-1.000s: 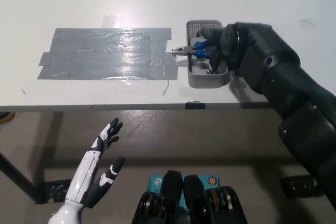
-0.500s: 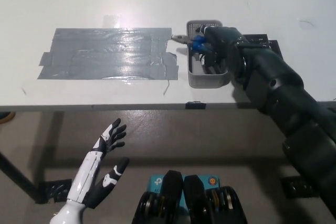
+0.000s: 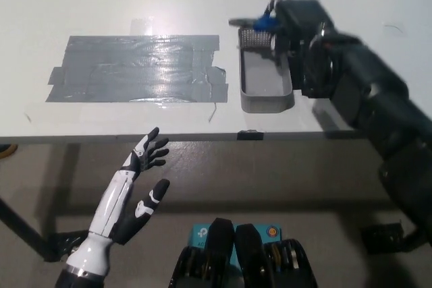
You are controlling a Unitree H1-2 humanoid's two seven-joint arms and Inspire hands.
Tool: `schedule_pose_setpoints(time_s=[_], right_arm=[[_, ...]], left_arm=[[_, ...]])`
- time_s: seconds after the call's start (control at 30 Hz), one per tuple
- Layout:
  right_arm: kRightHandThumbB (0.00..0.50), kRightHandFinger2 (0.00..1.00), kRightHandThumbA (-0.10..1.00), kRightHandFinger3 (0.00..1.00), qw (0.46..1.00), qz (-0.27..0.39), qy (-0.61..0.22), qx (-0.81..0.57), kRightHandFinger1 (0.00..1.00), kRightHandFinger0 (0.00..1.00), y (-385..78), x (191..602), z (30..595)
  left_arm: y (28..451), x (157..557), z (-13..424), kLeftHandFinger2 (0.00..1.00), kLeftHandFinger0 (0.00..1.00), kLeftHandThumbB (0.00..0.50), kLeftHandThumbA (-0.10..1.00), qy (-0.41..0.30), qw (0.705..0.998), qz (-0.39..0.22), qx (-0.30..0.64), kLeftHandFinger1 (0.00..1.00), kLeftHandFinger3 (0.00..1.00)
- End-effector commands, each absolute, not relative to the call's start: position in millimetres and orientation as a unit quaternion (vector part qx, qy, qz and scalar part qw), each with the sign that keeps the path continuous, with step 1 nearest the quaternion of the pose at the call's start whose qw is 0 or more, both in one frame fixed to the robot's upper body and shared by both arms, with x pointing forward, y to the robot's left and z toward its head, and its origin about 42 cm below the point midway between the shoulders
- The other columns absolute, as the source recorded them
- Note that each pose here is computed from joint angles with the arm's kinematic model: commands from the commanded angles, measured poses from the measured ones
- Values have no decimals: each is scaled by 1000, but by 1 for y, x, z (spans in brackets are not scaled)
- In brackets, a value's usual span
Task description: The robot picks the blue plier placed on top of the container and places it on the grey area of the table
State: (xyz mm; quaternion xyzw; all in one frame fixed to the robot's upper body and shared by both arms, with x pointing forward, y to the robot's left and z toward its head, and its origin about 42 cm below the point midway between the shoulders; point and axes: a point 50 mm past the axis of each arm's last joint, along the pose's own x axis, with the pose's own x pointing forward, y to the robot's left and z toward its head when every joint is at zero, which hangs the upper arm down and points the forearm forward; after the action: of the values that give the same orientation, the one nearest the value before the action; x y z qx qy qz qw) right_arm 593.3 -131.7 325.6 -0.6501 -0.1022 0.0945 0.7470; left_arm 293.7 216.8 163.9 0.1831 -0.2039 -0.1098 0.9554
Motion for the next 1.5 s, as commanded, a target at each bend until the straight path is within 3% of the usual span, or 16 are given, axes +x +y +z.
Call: schedule_pose_setpoints(time_s=[0.0,0.17,0.27,0.47,0.53,0.6,0.77,0.87,1.03,1.17,1.27,1.3,1.33,1.37,1.43,1.47], right_arm=[[194,889,-100,331,739,45,-204,-640,526,18,-114,599,414],[200,971,-100,861,734,34,-230,-638,628,90,-99,597,437],[177,925,-100,893,733,38,-249,-631,625,96,-90,595,443],[314,707,-100,720,744,61,-248,-617,405,72,-59,588,435],[239,600,-100,400,747,66,-255,-611,272,0,-44,584,428],[206,795,-100,506,750,78,-251,-607,380,0,-29,580,420],[193,874,-100,762,765,116,-241,-586,454,0,-2,570,399],[215,721,-100,571,765,129,-241,-583,355,0,14,563,384],[214,818,-100,721,769,151,-222,-580,405,44,36,552,366],[251,699,-100,335,765,161,-209,-587,328,2,40,548,352],[260,718,-100,370,762,170,-198,-592,355,8,41,547,345],[247,762,-100,508,768,172,-188,-588,395,41,39,548,341],[220,945,-73,715,776,182,-166,-581,593,238,36,549,339],[245,1000,180,1000,784,209,-119,-572,951,600,33,551,337],[342,1000,431,1000,785,226,-84,-570,1000,1000,30,553,336],[446,1000,514,1000,781,232,-72,-575,1000,1000,27,554,332]], left_arm=[[219,294,172,907,826,45,900,-228,949,-110,187,861,1000],[219,295,173,900,817,58,908,-227,949,-110,190,852,1000],[219,294,174,900,812,58,912,-225,949,-111,189,849,1000],[218,293,175,901,802,50,913,-226,948,-114,192,836,1000],[217,292,174,901,798,41,905,-227,949,-116,188,832,1000],[215,291,173,896,797,33,891,-230,948,-118,185,827,1000],[209,289,170,891,809,41,899,-225,949,-121,185,830,1000],[208,286,168,888,798,34,884,-223,950,-121,183,825,1000],[209,283,168,923,856,52,887,-213,952,-119,186,870,1000],[207,282,168,930,882,55,887,-214,950,-123,190,887,1000],[207,282,169,932,901,40,880,-215,949,-125,194,895,1000],[206,283,169,927,912,38,876,-216,948,-125,198,895,1000],[206,283,169,925,915,38,875,-217,948,-126,197,895,1000],[204,285,170,918,899,40,881,-224,945,-127,200,884,1000],[203,287,170,910,890,34,882,-228,944,-129,199,878,1000],[203,287,170,907,880,39,883,-229,944,-130,200,874,1000]])
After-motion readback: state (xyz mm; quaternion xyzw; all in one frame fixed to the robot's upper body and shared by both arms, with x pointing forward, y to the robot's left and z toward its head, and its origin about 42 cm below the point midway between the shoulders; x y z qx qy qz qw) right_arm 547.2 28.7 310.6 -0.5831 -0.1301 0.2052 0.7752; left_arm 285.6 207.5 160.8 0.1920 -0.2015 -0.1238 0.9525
